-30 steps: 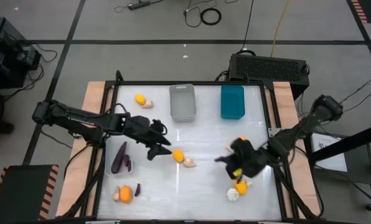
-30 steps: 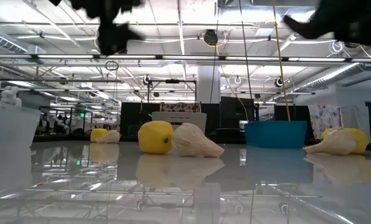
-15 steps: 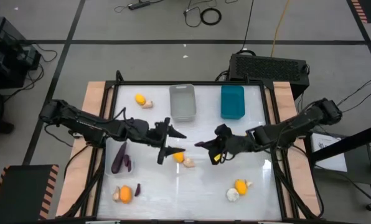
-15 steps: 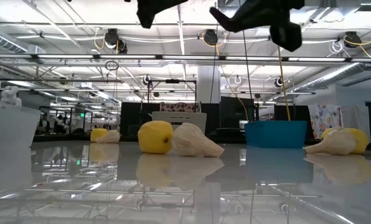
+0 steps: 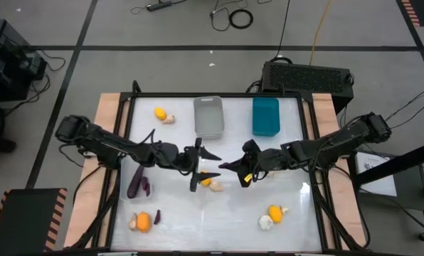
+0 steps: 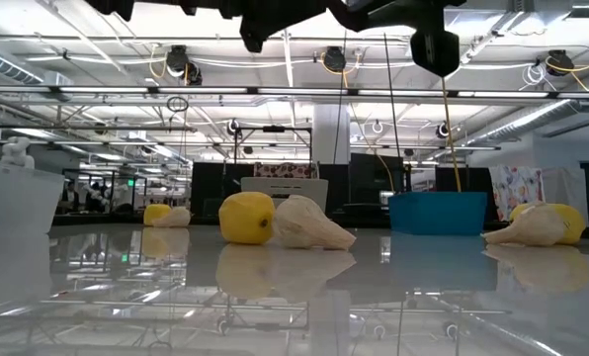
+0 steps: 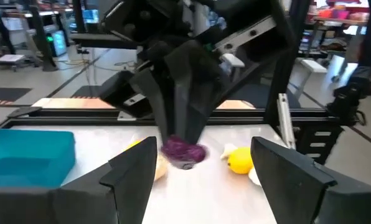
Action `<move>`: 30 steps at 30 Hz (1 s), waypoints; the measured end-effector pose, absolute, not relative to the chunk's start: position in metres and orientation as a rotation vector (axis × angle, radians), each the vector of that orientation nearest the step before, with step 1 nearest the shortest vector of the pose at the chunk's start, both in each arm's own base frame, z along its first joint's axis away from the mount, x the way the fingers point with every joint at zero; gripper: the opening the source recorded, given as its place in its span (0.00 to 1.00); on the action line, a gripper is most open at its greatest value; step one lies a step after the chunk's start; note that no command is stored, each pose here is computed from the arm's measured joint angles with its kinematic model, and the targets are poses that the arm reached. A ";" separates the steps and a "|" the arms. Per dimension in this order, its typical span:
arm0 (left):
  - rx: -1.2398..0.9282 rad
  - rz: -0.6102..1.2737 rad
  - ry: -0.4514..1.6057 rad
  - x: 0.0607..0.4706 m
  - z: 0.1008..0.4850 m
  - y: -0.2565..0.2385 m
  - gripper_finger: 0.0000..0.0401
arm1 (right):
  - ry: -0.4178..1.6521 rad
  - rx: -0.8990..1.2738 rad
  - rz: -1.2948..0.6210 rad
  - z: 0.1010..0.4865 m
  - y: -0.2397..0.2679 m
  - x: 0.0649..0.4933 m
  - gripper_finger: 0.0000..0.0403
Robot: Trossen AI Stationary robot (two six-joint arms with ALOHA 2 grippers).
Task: Sort produce into baskets
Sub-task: Put the purple eggplant into the transparent bin
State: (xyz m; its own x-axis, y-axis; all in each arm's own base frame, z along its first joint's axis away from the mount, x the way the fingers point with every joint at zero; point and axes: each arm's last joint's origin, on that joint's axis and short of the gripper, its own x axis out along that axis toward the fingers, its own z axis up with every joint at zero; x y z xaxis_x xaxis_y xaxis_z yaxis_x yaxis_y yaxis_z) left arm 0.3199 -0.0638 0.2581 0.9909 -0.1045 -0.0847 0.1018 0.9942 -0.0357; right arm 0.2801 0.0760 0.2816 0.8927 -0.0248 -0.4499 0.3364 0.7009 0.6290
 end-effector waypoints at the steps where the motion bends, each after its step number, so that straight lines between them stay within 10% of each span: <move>1: -0.033 -0.092 0.077 0.321 0.258 -0.064 0.66 | 0.433 0.774 -0.206 0.282 0.076 0.280 0.06; 18: -0.086 -0.061 0.060 0.325 0.254 -0.064 0.65 | 0.434 0.778 -0.206 0.282 0.076 0.280 0.06; 30: -0.112 -0.063 0.071 0.325 0.253 -0.064 0.38 | 0.427 0.779 -0.222 0.282 0.071 0.281 0.06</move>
State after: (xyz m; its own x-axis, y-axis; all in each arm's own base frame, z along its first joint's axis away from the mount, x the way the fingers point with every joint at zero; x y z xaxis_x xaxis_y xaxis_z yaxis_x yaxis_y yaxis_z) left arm 0.3249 -0.0636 0.2534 0.9955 -0.0664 -0.0671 0.0585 0.9918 -0.1136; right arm 0.2814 0.0710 0.2816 0.8920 -0.0372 -0.4505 0.3474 0.6939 0.6307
